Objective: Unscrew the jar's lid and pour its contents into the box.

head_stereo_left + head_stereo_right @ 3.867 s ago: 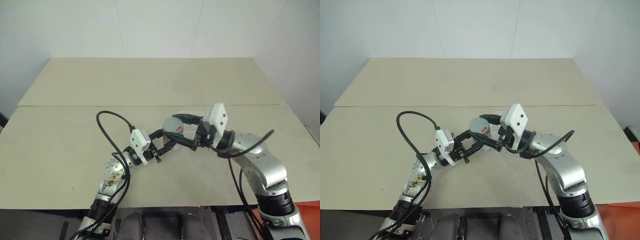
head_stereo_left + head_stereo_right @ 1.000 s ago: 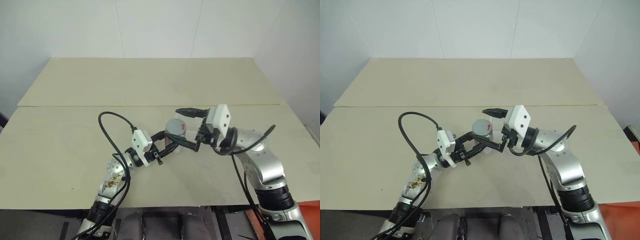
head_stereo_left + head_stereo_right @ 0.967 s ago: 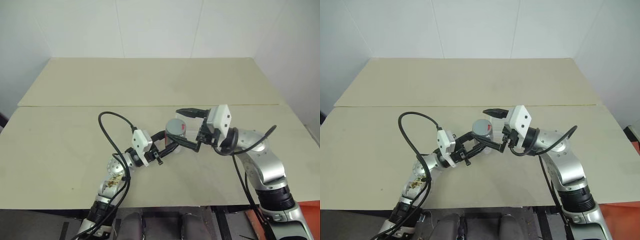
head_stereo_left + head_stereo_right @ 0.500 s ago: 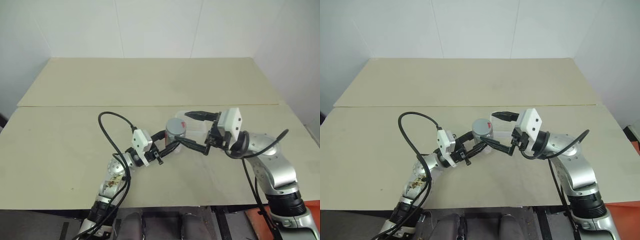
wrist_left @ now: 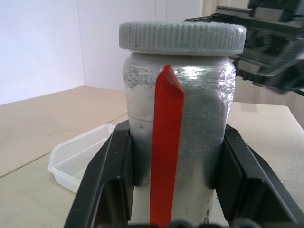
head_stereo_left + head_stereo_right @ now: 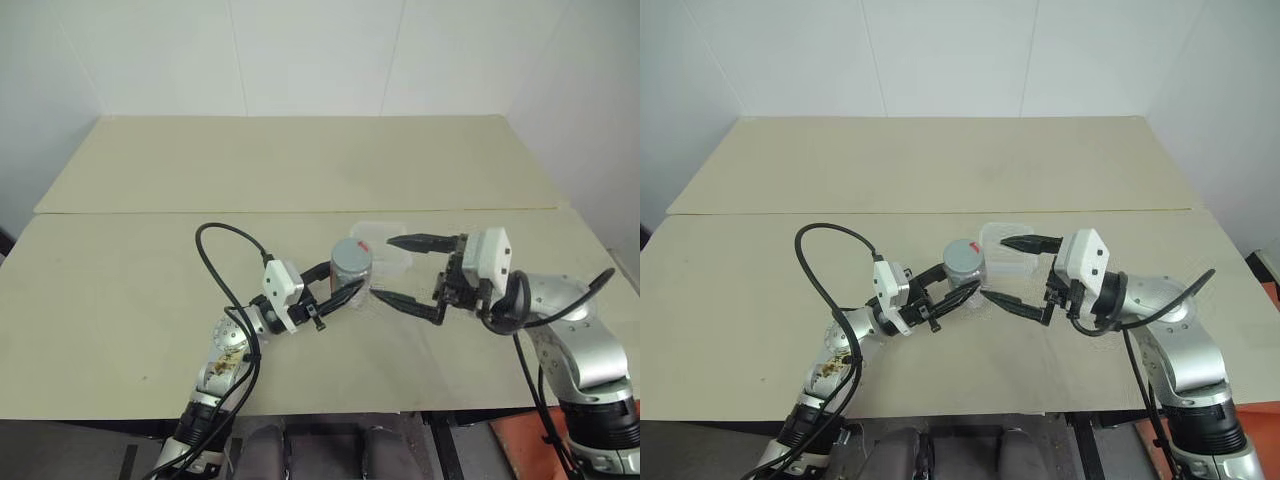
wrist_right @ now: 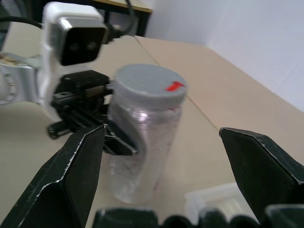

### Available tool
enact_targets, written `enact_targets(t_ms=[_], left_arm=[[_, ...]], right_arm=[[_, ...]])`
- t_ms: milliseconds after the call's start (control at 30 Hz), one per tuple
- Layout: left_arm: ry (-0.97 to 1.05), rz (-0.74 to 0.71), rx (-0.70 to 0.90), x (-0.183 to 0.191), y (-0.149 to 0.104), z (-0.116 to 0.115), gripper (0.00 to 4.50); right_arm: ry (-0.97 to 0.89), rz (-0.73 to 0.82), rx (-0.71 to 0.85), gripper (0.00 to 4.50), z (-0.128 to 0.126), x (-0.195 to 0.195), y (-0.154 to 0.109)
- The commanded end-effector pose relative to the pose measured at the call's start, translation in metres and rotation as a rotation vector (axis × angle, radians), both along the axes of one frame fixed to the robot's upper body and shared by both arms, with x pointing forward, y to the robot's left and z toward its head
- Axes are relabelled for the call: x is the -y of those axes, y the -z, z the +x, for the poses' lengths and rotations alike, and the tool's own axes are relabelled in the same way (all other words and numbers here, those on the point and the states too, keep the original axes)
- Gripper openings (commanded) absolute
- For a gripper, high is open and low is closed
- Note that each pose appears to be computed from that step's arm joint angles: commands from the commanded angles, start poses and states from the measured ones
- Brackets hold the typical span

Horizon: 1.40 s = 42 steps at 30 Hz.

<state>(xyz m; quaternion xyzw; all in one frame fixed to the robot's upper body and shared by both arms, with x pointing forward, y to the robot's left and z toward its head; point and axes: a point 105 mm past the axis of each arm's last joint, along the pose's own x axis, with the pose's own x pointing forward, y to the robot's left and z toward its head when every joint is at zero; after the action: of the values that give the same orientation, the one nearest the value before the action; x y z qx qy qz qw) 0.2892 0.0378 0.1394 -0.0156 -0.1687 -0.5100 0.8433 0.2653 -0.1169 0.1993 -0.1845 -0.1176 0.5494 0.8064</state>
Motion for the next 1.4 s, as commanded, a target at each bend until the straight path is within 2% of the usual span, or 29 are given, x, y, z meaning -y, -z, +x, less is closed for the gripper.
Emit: enact_targets(t_ms=[33, 567, 1400], left_arm=[[0.011, -0.026, 0.044, 0.002, -0.011, -0.003, 1.89], [0.012, -0.029, 0.048, 0.006, -0.01, -0.003, 1.89], [0.013, -0.031, 0.052, 0.006, -0.009, -0.002, 1.89]], right_arm=[[-0.04, 0.017, 0.045, 4.46, -0.008, -0.012, -0.012], [0.01, 0.113, 0.09, 4.46, 0.014, -0.049, -0.033], [0.102, 0.054, 0.087, 4.46, 0.019, -0.014, -0.028]])
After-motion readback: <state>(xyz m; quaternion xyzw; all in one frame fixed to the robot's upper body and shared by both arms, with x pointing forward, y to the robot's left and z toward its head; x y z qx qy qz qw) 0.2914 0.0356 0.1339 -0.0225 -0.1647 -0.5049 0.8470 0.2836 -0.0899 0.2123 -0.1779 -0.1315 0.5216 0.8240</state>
